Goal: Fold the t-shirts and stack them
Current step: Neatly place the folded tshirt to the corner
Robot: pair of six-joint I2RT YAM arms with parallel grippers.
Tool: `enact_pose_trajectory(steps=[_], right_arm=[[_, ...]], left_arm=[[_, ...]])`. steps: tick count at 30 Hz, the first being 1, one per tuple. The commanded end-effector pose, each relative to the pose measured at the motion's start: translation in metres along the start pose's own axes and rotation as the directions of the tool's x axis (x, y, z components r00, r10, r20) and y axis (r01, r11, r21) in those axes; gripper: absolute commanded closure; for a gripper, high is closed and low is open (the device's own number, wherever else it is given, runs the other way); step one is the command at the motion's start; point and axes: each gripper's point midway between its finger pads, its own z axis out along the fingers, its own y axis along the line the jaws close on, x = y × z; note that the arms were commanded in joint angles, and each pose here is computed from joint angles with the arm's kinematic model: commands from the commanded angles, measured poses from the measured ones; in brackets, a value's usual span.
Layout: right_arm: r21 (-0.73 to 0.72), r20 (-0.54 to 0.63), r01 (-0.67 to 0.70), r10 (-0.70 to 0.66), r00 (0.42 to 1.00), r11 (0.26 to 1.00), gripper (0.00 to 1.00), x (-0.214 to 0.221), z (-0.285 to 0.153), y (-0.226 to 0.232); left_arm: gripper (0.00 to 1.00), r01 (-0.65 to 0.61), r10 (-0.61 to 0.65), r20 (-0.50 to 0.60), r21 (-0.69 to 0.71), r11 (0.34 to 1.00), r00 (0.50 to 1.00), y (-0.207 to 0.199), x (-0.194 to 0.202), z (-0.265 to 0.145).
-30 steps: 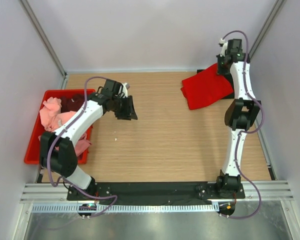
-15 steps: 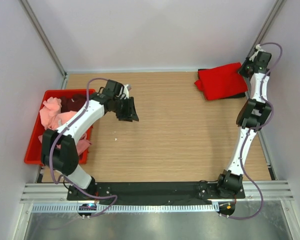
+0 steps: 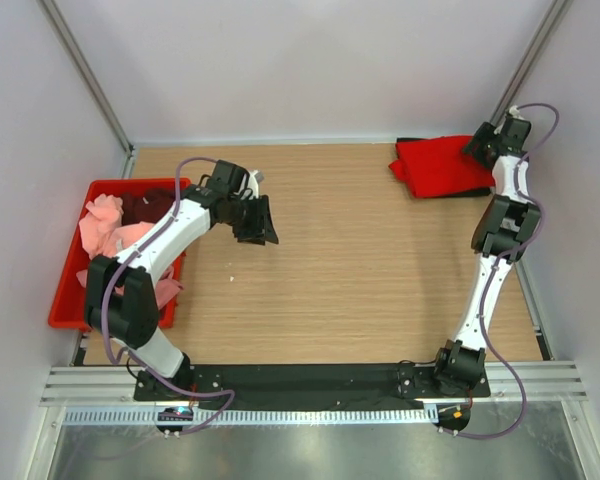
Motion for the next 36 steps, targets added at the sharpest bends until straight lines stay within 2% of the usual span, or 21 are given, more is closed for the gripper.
enact_pose_trajectory(steps=[1, 4, 5, 7, 11, 12, 13, 14, 17, 22, 26, 31, 36], right_arm=[[-0.008, 0.133, 0.017, -0.016, 0.991, 1.0, 0.31, -0.076, -0.061, 0.033], [0.0, 0.116, 0.011, -0.01, 0.993, 1.0, 0.28, -0.082, -0.095, 0.047], [0.016, 0.08, 0.009, -0.01, 0.997, 1.0, 0.27, -0.071, -0.101, 0.048], [0.028, 0.095, 0.02, -0.022, 0.995, 0.999, 0.26, -0.08, -0.126, 0.058], [0.045, -0.031, 0.024, -0.023, 0.999, 0.999, 0.29, -0.039, -0.142, 0.064], [0.015, -0.061, 0.025, -0.024, 0.998, 1.0, 0.34, -0.028, -0.144, 0.073], [-0.032, -0.08, 0.024, -0.026, 0.996, 0.999, 0.56, -0.021, -0.151, 0.085], [-0.038, -0.124, 0.019, -0.024, 0.992, 0.999, 0.66, 0.0, -0.149, 0.084], [-0.075, -0.18, 0.027, -0.041, 0.983, 0.997, 0.8, 0.035, -0.154, 0.1], [-0.113, -0.266, 0.06, -0.088, 0.96, 0.992, 0.81, 0.092, -0.146, 0.118], [-0.082, -0.347, 0.08, -0.104, 0.932, 0.993, 0.81, 0.137, -0.136, 0.109], [-0.031, -0.35, 0.127, -0.13, 0.928, 0.991, 0.8, 0.143, -0.14, 0.097], [-0.036, -0.346, 0.096, -0.103, 0.933, 0.995, 0.75, 0.12, -0.18, 0.123]], left_arm=[[0.57, -0.014, 0.013, 0.036, 0.021, 1.0, 0.999, -0.006, -0.006, -0.007], [0.57, -0.005, 0.003, 0.034, 0.032, 0.999, 0.999, -0.008, -0.005, -0.008], [0.57, -0.005, 0.003, 0.041, 0.04, 0.999, 0.999, -0.009, -0.006, -0.01], [0.57, 0.0, -0.002, 0.047, 0.058, 0.998, 0.999, -0.013, -0.005, -0.011], [0.56, -0.01, 0.005, 0.061, 0.086, 0.996, 0.998, -0.02, -0.008, -0.015], [0.56, -0.009, 0.004, 0.06, 0.091, 0.996, 0.998, -0.021, -0.008, -0.015], [0.56, -0.013, 0.007, 0.066, 0.095, 0.995, 0.998, -0.022, -0.009, -0.017], [0.56, -0.012, 0.006, 0.064, 0.096, 0.995, 0.998, -0.022, -0.008, -0.016], [0.56, -0.012, 0.005, 0.069, 0.097, 0.995, 0.998, -0.021, -0.008, -0.016], [0.56, -0.008, 0.002, 0.059, 0.093, 0.996, 0.998, -0.02, -0.007, -0.012], [0.56, -0.005, 0.0, 0.06, 0.078, 0.997, 0.998, -0.016, -0.007, -0.011], [0.56, -0.003, -0.001, 0.065, 0.063, 0.998, 0.998, -0.013, -0.008, -0.01], [0.56, -0.011, 0.004, 0.088, 0.07, 0.997, 0.996, -0.018, -0.013, -0.017]])
